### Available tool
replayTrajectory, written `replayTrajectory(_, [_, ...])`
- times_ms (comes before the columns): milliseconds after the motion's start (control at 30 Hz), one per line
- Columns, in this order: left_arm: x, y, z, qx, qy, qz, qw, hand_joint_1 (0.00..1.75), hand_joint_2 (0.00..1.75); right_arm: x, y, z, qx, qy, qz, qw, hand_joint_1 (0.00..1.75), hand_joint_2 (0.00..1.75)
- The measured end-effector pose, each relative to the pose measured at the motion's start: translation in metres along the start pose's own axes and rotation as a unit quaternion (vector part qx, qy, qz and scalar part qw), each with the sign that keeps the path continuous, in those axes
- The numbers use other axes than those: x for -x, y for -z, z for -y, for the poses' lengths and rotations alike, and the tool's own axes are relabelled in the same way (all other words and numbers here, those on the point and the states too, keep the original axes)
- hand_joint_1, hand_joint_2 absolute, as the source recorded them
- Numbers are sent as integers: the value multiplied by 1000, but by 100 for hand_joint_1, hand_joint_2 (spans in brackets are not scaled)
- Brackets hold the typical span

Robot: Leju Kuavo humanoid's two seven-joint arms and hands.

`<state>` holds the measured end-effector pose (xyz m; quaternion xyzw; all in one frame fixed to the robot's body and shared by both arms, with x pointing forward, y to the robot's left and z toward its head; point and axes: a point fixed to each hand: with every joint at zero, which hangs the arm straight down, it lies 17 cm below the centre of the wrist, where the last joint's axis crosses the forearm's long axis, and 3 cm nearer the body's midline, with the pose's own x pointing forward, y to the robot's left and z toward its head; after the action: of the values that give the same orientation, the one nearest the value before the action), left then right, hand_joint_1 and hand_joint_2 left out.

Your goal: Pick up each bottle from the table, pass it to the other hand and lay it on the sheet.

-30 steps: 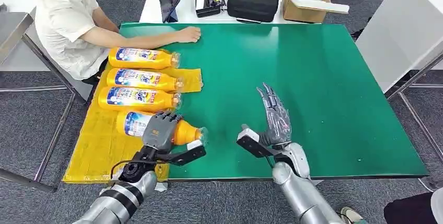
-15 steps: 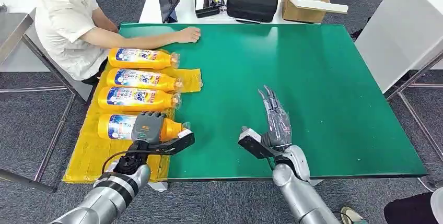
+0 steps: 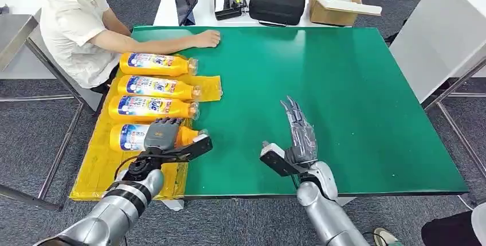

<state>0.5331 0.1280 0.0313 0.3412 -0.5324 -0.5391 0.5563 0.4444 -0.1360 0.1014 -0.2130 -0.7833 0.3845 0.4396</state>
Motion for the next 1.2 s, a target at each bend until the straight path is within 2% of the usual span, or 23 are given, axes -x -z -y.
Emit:
replayTrajectory(267, [-13,0,13,63,-46,30,996,0,175,0,0,3,7,10,2,1000,0,175])
replayTrajectory(1200, [-16,0,15,70,-54,39,995,0,175,4,-2,4,8,12,-1,1000,0,175])
